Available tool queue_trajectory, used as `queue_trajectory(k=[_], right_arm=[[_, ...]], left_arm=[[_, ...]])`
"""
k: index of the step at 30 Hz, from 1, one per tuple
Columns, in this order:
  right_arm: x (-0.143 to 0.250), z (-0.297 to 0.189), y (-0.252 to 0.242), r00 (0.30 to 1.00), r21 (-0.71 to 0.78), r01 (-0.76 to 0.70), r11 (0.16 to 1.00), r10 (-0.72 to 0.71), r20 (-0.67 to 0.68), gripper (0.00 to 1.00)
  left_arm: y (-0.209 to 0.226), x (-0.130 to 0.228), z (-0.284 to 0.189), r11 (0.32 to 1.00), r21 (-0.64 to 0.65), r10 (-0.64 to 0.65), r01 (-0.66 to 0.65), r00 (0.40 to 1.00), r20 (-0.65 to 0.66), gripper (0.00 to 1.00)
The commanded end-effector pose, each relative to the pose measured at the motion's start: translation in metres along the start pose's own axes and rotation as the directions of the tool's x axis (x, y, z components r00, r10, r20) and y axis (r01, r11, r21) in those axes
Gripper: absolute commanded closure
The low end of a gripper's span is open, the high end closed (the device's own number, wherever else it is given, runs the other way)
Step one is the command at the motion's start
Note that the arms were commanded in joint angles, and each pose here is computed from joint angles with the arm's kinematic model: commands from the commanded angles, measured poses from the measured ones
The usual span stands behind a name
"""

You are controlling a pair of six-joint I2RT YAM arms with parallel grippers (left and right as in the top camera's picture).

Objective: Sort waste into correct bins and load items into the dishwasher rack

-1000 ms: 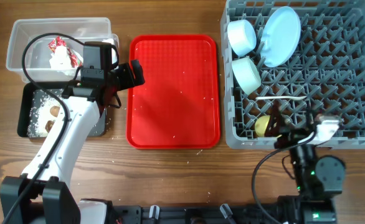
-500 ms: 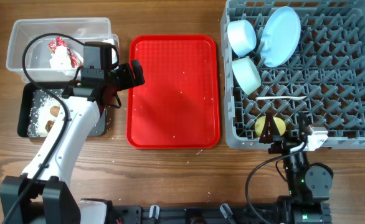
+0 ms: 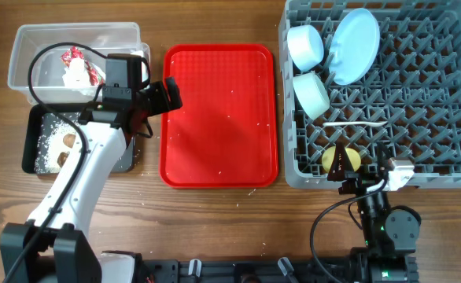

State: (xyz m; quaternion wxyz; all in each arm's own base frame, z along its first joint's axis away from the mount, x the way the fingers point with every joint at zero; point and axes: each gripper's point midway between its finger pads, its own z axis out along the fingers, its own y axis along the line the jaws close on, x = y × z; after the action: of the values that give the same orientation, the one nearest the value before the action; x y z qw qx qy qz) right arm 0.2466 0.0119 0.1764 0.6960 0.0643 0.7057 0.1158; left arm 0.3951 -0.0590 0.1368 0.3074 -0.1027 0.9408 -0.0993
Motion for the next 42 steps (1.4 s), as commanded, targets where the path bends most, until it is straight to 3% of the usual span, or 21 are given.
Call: queue_trajectory(k=[1, 5, 10, 12, 17, 24, 42], right_arm=[[0.001, 0.000, -0.003, 1.000, 0.015, 0.012, 1.000, -0.013, 0.008, 0.00], [0.001, 0.000, -0.003, 1.000, 0.015, 0.012, 1.000, -0.013, 0.008, 0.00], [0.001, 0.000, -0.003, 1.000, 0.015, 0.012, 1.000, -0.013, 0.008, 0.00], [0.001, 0.000, -0.003, 1.000, 0.015, 0.012, 1.000, -0.013, 0.008, 0.00], [0.001, 0.000, -0.003, 1.000, 0.015, 0.012, 1.000, -0.013, 0.008, 0.00], [0.001, 0.000, -0.003, 1.000, 0.015, 0.012, 1.000, -0.013, 0.008, 0.00], [0.002, 0.000, -0.004, 1.000, 0.017, 0.012, 1.000, -0.012, 0.003, 0.00]], left_arm=[[0.003, -0.017, -0.027, 1.000, 0.007, 0.000, -0.001, 0.985, 0.173, 0.00], [0.015, -0.004, -0.058, 0.995, 0.096, -0.049, 0.008, 0.904, 0.425, 0.00], [0.052, 0.055, -0.090, 0.989, 0.139, -0.122, 0.053, 0.820, 0.559, 0.00], [0.063, 0.069, -0.105, 0.986, 0.160, -0.141, 0.048, 0.750, 0.646, 0.00], [0.069, 0.078, -0.115, 0.982, 0.186, -0.154, 0.025, 0.674, 0.723, 0.00], [0.070, 0.082, -0.117, 0.983, 0.184, -0.143, 0.002, 0.641, 0.755, 0.00], [0.072, 0.091, -0.113, 0.986, 0.169, -0.126, -0.001, 0.663, 0.738, 0.00]])
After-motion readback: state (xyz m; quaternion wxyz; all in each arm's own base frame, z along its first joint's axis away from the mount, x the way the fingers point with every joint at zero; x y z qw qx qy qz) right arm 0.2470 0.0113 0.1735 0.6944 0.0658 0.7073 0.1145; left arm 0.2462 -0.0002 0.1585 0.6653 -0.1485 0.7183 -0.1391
